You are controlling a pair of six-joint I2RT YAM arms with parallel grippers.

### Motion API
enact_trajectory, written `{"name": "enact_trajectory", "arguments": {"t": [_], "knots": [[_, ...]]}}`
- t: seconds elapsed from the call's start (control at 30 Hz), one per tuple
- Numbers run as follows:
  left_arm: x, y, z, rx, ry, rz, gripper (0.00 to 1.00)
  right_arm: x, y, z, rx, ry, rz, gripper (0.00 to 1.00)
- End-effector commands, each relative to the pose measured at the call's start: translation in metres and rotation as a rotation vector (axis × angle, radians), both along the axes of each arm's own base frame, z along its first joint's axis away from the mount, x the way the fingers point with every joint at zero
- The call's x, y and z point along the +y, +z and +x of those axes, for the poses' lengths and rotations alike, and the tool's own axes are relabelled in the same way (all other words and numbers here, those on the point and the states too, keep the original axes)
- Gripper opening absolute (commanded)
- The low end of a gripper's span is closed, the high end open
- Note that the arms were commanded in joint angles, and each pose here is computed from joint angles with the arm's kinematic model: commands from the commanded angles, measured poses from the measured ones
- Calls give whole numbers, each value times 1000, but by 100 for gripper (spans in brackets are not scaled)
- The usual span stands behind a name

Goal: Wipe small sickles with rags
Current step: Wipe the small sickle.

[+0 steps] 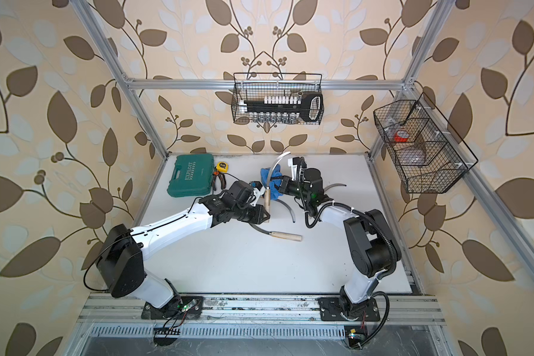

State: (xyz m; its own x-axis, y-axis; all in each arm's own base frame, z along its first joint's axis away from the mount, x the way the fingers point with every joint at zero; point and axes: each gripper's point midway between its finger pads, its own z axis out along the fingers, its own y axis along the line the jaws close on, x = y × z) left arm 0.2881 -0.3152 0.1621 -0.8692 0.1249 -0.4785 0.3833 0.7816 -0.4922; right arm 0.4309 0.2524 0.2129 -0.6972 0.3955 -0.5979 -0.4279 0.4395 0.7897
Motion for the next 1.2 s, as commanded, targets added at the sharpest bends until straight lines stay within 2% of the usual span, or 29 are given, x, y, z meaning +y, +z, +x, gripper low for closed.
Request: {"name": "enact_trajectory", "arguments": {"t": [0.0,0.27,0.6,0.67,0.8,0.9,1.0,1.17], "knots": [[2,17,4,-60,-11,-18,0,1,37,8,-93,20,59,0],[3,13,2,-54,-12,-15,0,-10,68,15,-120,36,137,0],[1,11,-4,-42,-30,-38,0,-40,111,39,-159,12,189,0],[2,8,-6,-52,-29,-48,0,-39,108,35,-158,12,172,0],[-6,2,-11,-101,-67,-148,0,-31,79,19,-122,23,111,0],[-12,8,-16,-147,-127,-210,0,-32,49,6,-126,-2,-5,0],[-13,27,-19,-231,-153,-262,0,-37,39,-2,-147,-14,-40,0],[-1,29,-10,-227,-111,-149,0,-37,41,18,-152,-36,-38,0]]}}
